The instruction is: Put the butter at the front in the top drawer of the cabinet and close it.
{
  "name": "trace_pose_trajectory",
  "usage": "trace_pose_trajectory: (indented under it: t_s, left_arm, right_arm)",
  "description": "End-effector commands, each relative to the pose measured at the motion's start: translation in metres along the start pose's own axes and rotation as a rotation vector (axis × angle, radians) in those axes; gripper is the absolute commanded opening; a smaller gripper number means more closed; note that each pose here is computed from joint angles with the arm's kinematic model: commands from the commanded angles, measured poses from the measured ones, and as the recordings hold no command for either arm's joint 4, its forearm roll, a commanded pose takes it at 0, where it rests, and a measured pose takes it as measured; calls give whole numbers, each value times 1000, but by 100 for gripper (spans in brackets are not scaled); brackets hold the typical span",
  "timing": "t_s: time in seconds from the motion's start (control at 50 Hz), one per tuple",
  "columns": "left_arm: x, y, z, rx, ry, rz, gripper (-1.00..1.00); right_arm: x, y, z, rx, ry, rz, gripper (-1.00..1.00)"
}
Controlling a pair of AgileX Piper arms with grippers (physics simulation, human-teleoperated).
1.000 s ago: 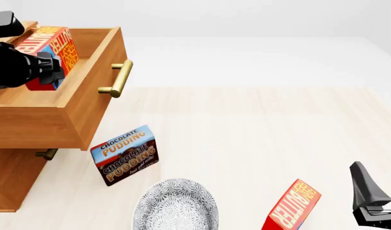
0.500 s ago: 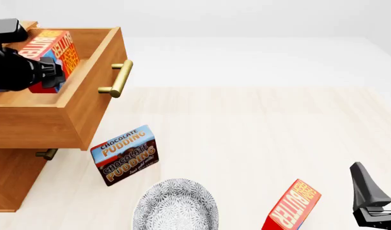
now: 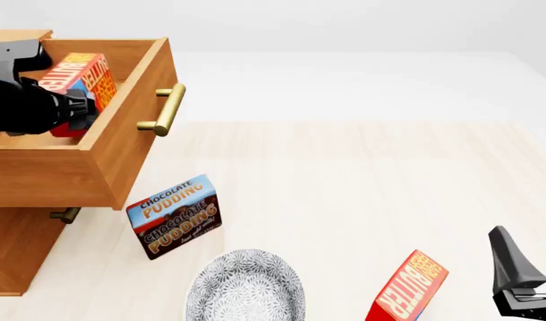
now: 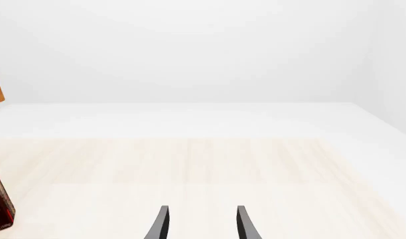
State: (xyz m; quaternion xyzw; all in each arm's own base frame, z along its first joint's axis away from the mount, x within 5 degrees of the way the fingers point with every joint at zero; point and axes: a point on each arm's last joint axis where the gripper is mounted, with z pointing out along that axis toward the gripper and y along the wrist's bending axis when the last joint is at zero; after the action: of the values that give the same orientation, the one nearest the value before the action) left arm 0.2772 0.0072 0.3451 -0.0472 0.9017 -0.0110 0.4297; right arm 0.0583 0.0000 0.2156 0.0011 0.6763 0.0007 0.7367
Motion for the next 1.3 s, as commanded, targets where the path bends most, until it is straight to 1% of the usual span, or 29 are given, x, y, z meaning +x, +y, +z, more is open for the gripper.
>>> trace_pose_trajectory:
  t_s: [0.02, 0.36, 0.62, 0.64, 0.74, 0.84, 0.96, 1.12, 1.3]
  left_arm:
    - [-1, -1, 3, 4, -18, 10, -100]
    - [8, -2, 12, 8, 0, 5, -100]
    - [9, -4, 15, 13, 4, 13, -100]
    - [9, -5, 15, 15, 4, 14, 100]
    - [8, -5, 13, 17, 4, 15, 100]
    - [4, -7, 5, 21, -14, 17, 100]
    - [0, -3, -4, 12, -22, 27, 100]
    - [0, -3, -10, 10, -25, 34, 100]
    - [-5, -2, -29, 9, -46, 45, 100]
  right_arm:
    - [1, 0, -1, 0, 0, -1, 100]
    - [1, 0, -1, 0, -1, -1, 100]
    - [1, 0, -1, 0, 0, -1, 100]
    - [1, 0, -1, 0, 0, -1, 100]
    - [1, 0, -1, 0, 0, -1, 100]
    - [1, 0, -1, 0, 0, -1, 100]
    - [1, 0, -1, 0, 0, -1, 100]
    - [1, 0, -1, 0, 0, -1, 100]
    - [1, 0, -1, 0, 0, -1, 100]
